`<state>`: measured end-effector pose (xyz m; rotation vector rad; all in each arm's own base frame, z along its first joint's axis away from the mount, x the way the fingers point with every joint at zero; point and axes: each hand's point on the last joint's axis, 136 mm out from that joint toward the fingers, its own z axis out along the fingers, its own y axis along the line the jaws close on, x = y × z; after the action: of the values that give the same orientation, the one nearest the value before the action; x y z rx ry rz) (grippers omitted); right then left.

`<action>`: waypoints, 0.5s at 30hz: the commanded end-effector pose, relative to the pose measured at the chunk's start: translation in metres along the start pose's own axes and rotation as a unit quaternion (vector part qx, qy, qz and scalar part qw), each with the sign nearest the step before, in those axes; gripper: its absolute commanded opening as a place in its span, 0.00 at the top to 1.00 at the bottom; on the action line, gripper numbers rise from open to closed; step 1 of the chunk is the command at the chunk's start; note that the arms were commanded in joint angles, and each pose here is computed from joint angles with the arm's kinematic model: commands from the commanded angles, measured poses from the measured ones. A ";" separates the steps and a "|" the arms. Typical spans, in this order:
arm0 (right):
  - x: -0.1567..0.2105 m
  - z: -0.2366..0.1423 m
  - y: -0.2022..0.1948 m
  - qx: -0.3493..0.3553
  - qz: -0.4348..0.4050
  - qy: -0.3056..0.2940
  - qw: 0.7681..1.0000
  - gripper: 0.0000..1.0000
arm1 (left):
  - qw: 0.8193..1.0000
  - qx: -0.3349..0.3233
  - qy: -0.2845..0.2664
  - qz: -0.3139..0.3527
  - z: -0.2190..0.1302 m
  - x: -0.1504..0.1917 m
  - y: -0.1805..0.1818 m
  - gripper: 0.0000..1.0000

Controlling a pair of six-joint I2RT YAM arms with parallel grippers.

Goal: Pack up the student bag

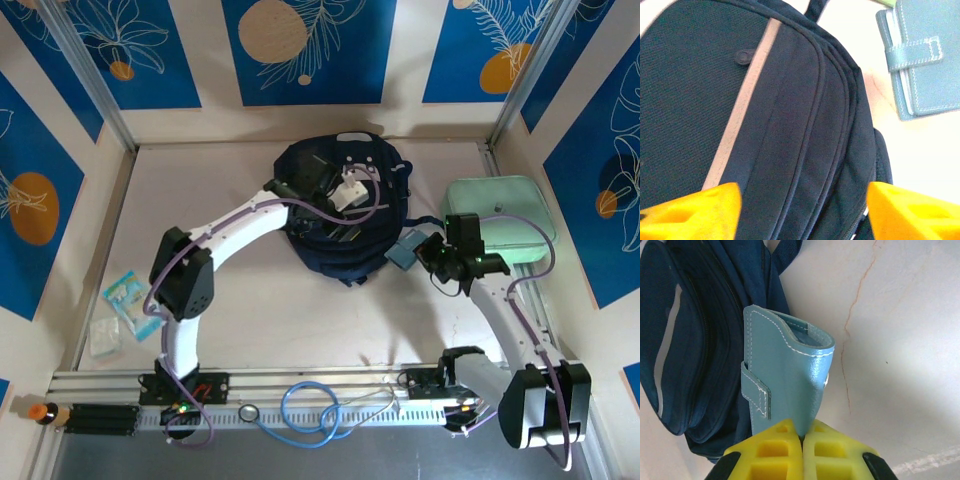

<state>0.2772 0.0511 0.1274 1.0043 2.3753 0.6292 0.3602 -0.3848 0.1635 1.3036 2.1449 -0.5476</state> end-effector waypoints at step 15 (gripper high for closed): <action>-0.006 -0.011 0.015 -0.043 0.013 0.003 0.999 0.97 | 0.992 -0.028 0.117 0.047 0.054 0.033 0.025 0.62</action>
<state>0.2774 0.0497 0.1343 1.0143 2.3525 0.6886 0.3784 -0.3869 0.0935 1.4996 2.2497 -0.3621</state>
